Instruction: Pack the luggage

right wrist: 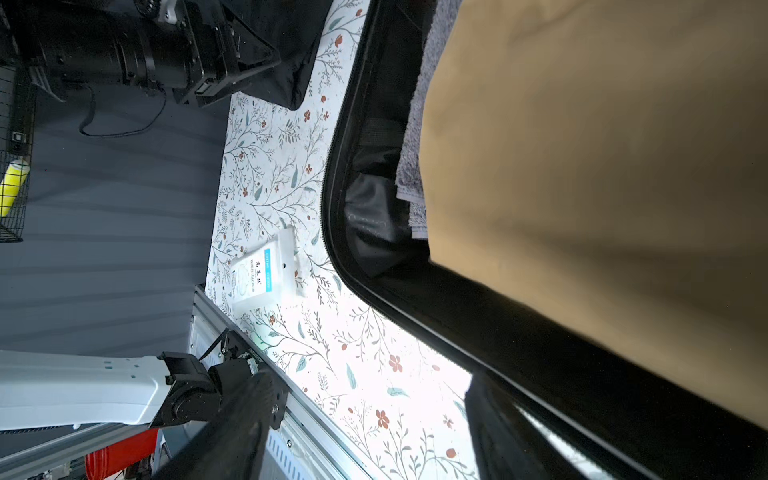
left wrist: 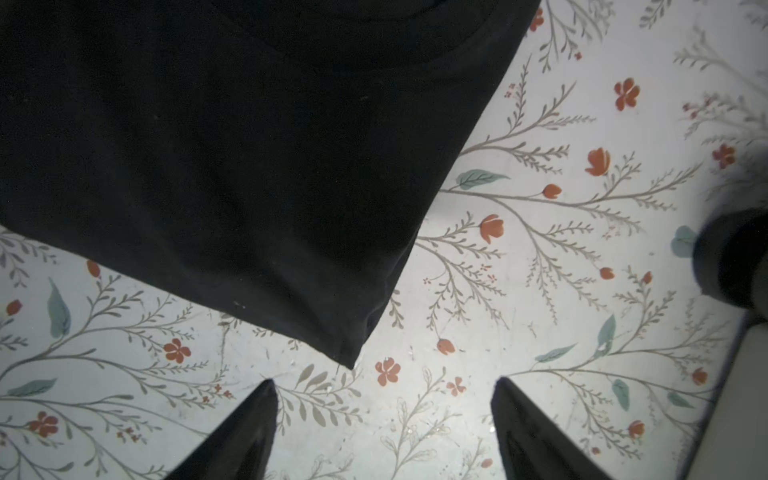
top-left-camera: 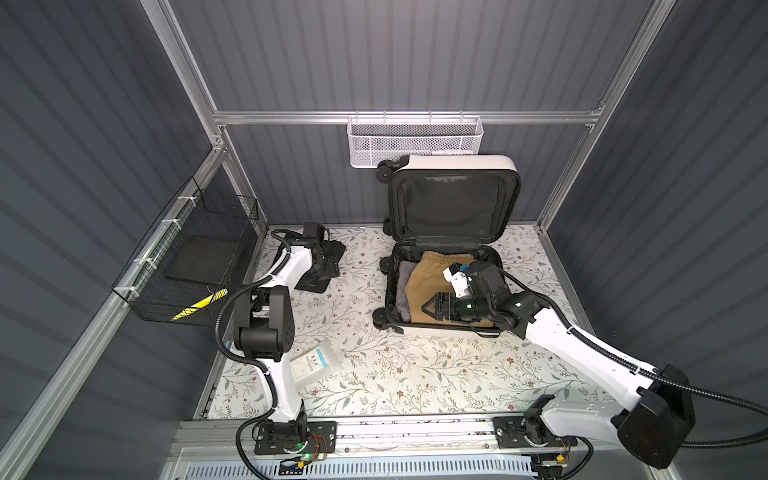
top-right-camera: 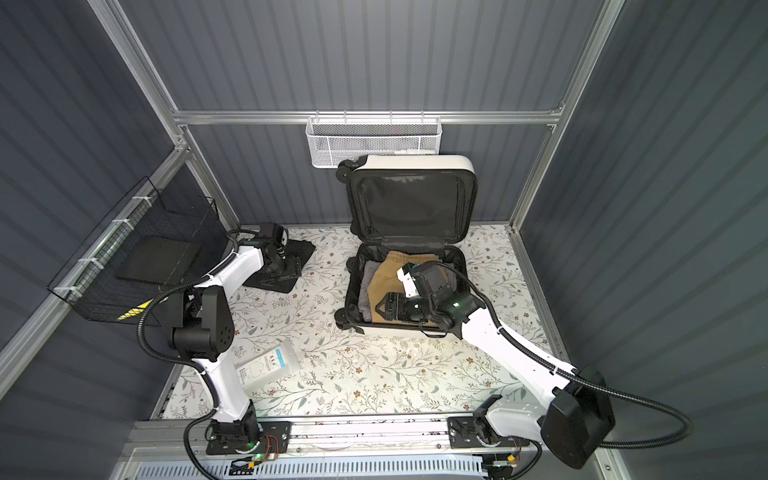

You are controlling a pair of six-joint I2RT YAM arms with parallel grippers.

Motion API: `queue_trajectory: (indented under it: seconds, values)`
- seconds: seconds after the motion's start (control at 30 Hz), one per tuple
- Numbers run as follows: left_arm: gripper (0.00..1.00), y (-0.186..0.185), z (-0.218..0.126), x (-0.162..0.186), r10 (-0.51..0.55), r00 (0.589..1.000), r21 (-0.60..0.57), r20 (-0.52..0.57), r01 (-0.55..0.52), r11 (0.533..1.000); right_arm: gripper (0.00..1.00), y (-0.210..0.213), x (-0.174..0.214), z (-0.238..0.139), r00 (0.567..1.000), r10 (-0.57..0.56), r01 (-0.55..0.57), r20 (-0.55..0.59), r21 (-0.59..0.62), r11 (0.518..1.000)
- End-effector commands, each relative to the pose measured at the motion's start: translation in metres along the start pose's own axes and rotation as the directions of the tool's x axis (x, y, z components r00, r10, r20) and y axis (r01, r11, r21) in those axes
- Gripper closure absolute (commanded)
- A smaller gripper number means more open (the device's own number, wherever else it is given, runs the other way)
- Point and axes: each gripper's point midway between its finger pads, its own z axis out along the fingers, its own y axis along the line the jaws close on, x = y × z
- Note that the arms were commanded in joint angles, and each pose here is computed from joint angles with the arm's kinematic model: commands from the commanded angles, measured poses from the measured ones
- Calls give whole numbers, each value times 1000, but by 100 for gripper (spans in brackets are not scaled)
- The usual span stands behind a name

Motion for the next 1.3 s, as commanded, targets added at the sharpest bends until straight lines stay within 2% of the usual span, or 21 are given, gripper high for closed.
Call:
queue_trajectory:
  seconds: [0.0,0.13,0.43,0.73,1.1,1.27]
  values:
    - [23,-9,-1,4,130,991,-34,-39,-131,991,25,3,7,-5,1000,-25,24,-14,-18,1000]
    - [23,-13,10,8,177,981,-75,-74,-183,980,25,7,6,-6,999,-27,27,-20,-25,999]
    - [28,0,33,10,184,974,-153,-129,-203,967,25,10,2,-4,999,-28,27,-16,-34,999]
    - [29,-3,50,14,178,971,-141,-157,-201,969,25,2,4,-3,1000,-20,20,-16,-9,1000]
    - [49,10,68,30,106,974,-116,-202,-131,985,24,5,0,-12,999,-32,32,3,-5,999]
    - [71,9,63,40,115,970,-93,-214,-138,986,24,7,-1,-15,999,-31,31,14,-12,999]
